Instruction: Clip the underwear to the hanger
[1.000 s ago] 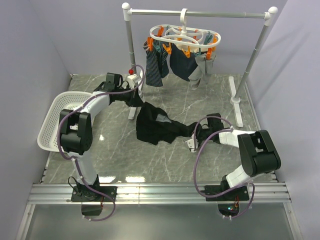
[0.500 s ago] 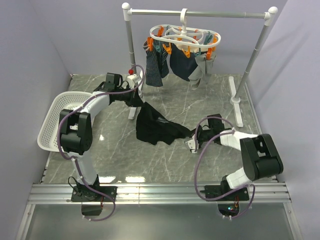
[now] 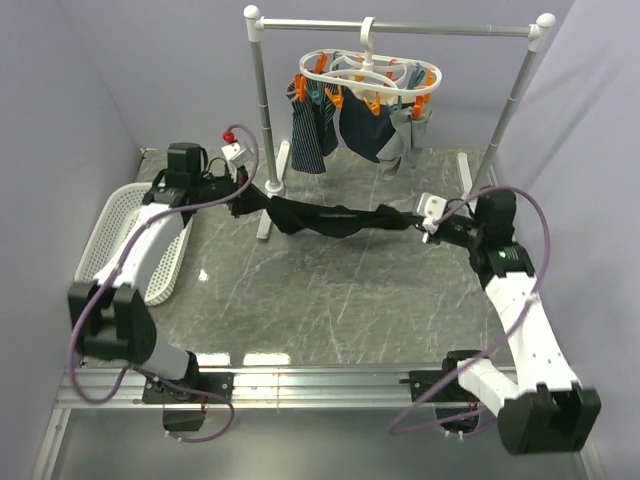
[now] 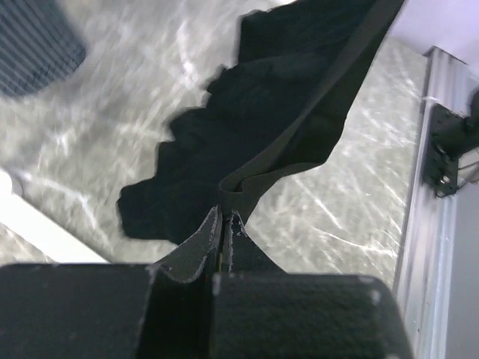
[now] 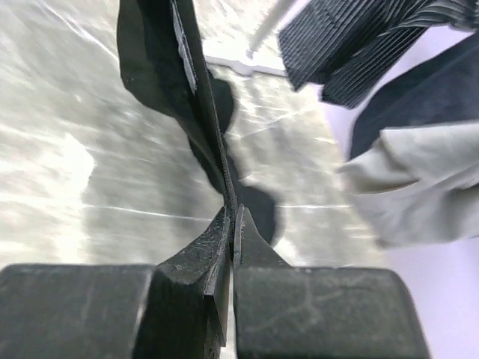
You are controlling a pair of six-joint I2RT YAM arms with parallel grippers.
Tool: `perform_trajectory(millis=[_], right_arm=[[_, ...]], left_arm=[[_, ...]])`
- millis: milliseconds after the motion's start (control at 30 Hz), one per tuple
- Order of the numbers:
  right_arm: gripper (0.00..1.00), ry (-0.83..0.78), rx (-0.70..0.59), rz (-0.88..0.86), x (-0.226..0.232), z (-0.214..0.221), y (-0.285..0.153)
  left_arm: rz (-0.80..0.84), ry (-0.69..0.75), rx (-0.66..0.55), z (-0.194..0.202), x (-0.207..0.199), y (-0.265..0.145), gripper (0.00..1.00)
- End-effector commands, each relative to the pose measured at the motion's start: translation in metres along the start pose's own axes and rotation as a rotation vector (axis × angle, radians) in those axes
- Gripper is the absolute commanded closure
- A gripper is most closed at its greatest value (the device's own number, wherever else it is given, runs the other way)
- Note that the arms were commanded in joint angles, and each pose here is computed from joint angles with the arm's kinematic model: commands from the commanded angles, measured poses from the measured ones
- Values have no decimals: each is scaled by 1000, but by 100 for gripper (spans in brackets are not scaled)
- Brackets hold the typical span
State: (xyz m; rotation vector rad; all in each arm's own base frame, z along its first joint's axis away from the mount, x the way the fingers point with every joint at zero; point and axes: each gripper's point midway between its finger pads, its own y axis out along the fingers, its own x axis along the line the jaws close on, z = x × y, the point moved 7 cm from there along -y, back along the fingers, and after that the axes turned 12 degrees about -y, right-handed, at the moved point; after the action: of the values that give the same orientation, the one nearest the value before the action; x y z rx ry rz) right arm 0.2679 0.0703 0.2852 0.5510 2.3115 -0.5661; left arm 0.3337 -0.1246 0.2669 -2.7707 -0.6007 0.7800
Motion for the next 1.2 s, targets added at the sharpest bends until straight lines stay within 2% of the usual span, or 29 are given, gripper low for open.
perform_trajectory(millis=[0,100,167,300,367,433,500,667,767,833,900,933,1000,1033,1067,1100,1133,1167], right_arm=[[100,342,23,-11,36,-11,-22],[100,358,15,67,49,-29,-42],[100,353,44,97,58,-25,-46],[100,315,79,111,57,-12,-44],[100,278,83,118,43,-7,-39],[100,292,106,111,28,8,-29],[100,267,114,119,4,17,-22],[100,172,85,157,-45,12,-15],[100,98,79,107,-37,14,-15],[100,-12,87,63,-25,19,-17],[100,-3,115,-17,7,36,-16],[100,-109,135,-57,14,44,-16],[100,-113,179,-183,54,67,-15],[91,-223,220,-236,61,78,-17],[81,-214,246,-326,84,87,-21],[70,-238,266,-378,93,93,-24],[49,-256,287,-405,97,96,-27],[44,-238,321,-414,99,99,-33]], left_arm=[[62,120,-35,0,-32,-19,100],[56,209,-14,8,-53,-31,100],[57,253,6,18,-66,-38,100],[20,312,45,37,-67,-33,100],[9,330,63,38,-57,-25,100],[-2,320,82,32,-42,-15,100],[-25,363,52,11,-33,-9,100],[-40,445,20,-30,-16,2,100],[-11,512,34,-38,-24,-2,100],[24,540,72,-25,-32,-3,100],[57,546,140,3,-37,-1,100],[110,587,204,22,-45,7,100],[137,612,333,68,-46,13,99],[197,660,398,89,-54,18,97],[233,673,455,107,-58,18,93],[260,678,551,132,-59,15,72],[326,727,596,145,-69,18,60],[350,712,624,152,-74,13,50]])
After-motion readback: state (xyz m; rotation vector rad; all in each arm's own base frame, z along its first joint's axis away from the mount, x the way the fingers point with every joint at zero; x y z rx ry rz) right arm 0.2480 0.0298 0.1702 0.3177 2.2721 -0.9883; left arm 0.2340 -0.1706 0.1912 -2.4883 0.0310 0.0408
